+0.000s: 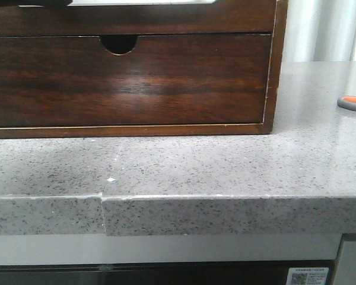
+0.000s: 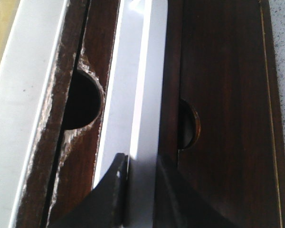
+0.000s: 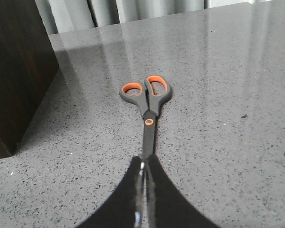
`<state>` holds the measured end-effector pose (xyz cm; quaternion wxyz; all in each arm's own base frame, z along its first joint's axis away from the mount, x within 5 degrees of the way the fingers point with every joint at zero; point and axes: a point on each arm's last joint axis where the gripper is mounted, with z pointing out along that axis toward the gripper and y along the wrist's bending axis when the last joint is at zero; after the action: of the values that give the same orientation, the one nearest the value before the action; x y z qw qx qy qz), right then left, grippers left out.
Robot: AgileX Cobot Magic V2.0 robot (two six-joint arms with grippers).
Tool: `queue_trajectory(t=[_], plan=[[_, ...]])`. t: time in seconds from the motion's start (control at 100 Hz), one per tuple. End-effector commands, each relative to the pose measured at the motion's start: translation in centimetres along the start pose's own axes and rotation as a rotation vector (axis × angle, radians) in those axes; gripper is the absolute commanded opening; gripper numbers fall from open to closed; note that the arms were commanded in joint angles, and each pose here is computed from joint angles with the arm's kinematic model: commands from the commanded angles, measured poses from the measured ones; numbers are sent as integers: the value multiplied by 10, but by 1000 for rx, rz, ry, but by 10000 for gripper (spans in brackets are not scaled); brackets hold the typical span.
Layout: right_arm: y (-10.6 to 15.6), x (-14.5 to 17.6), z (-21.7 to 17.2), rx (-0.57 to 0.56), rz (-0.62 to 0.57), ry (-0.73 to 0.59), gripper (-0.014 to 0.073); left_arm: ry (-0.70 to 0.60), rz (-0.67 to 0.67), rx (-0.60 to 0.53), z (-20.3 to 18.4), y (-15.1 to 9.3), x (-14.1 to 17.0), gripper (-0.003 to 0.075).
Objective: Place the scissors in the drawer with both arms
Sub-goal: 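Grasp the white drawer handle with the left gripper and pull toward the robot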
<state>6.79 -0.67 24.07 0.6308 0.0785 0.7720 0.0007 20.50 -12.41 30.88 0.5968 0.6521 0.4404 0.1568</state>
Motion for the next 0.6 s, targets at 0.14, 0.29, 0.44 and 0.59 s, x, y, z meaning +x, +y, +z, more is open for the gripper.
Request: queue_trajectory(t=[0.14,0.29,0.44,0.59], plan=[[2,-17,-1,-10,-5,-97,-61,-72,-142,-42,-4,10,-10,-22],[2,-17,-1,-10,-5,-97,-61,-106,-142,-41,-12,3,-14,-22],[2,-17,-1,-10,-5,-97,-61,-131,-137,-54,-25,-3,-17,-22],[2,-17,-1,-10,-5,-97,-61,-163,-128,-78,-42,-9,-22,-22]])
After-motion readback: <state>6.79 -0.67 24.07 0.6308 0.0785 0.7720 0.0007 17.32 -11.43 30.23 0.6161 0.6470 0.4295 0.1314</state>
